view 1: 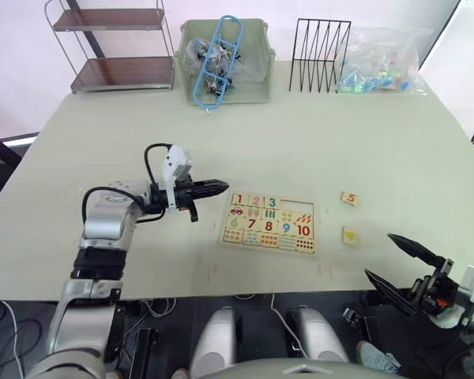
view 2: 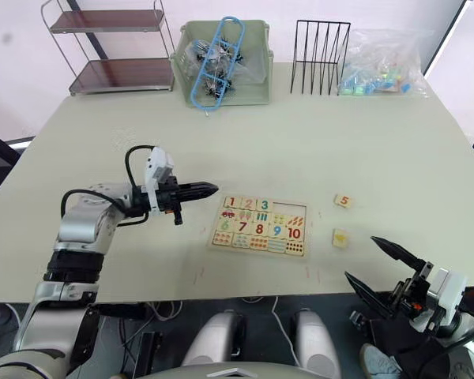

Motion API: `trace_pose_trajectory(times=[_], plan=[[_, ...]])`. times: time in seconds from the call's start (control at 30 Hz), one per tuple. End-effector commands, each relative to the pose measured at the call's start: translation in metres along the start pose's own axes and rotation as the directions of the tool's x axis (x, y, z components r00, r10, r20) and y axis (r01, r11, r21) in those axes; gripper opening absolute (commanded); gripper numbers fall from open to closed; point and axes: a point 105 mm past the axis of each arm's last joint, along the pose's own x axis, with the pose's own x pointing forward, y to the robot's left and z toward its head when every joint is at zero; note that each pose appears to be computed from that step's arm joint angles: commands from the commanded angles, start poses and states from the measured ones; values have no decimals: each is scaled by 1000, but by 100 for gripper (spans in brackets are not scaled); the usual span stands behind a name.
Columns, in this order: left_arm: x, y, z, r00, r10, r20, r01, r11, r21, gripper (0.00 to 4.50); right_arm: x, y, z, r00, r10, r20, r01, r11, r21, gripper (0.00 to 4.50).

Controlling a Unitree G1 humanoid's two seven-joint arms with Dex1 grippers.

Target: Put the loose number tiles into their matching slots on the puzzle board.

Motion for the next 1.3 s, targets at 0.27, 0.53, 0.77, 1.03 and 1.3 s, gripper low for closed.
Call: trace_pose_trajectory(times=[0.27,0.53,0.77,1.03,1.3], plan=[[-55,-7,-13,981,191,22,-190,981,-25,388,-10,-18,4,999,-41,-18,41,999,-9,450],[-98,-26,-33,964,265,-20,-265,964,-23,446,-22,-41,-3,996,-62,-67,62,998,-13,450],[-124,-37,-44,945,324,-39,-325,945,-24,446,-34,-62,-7,991,-68,-113,66,998,-20,450],[-124,-42,-43,941,340,0,-339,940,-43,446,-38,-78,-5,989,-60,-133,58,998,-18,450],[-123,-45,-45,944,329,0,-329,944,-37,446,-40,-81,-2,990,-40,-135,38,999,-13,450]])
